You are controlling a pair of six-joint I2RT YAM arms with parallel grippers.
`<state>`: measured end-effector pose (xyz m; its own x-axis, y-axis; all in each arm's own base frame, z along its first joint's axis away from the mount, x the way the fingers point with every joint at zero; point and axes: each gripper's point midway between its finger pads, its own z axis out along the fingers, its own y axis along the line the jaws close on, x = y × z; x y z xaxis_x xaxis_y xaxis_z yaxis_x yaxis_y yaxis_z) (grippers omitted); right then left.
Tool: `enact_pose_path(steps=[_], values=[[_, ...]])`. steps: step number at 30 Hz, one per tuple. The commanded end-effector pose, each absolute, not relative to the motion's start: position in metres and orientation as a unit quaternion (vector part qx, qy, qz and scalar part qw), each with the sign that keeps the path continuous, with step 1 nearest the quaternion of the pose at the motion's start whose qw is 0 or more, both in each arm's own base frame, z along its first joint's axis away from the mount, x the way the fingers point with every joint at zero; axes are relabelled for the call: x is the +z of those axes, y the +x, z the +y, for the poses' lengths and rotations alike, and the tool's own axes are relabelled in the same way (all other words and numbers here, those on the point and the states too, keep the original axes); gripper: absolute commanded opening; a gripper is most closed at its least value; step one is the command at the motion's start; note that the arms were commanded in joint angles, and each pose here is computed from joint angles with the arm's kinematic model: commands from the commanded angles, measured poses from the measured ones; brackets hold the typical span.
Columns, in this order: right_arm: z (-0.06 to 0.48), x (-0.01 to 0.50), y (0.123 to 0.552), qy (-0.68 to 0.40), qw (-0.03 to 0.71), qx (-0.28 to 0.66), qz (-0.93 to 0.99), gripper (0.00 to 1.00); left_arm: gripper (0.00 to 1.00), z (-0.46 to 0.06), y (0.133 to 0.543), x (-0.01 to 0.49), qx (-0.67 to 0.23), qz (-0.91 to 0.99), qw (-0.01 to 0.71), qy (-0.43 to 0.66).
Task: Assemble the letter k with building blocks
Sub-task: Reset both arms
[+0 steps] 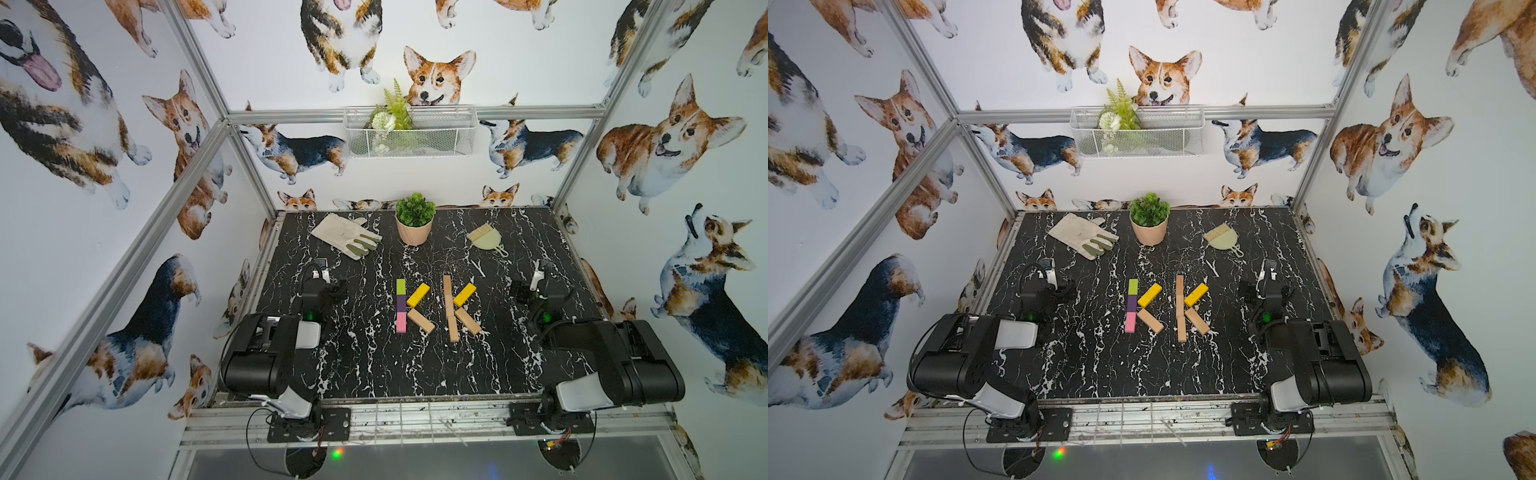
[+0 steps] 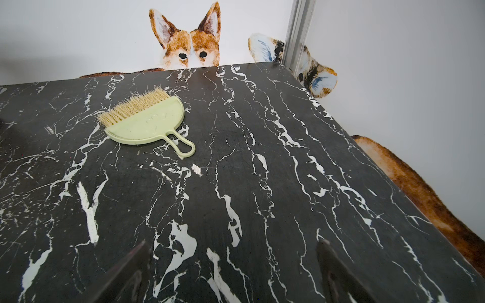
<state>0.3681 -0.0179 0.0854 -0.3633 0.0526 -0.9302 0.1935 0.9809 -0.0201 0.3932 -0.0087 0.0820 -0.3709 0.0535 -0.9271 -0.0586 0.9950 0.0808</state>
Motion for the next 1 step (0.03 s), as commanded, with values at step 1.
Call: enact_pose_path(steps=[1], values=[[-0.0168, 0.0930, 0.3717, 0.071, 0.571, -0.062, 0.815, 1.00, 1.00, -0.0142, 0.3966, 0.0899, 0.042, 0.817, 0.575, 0.014]])
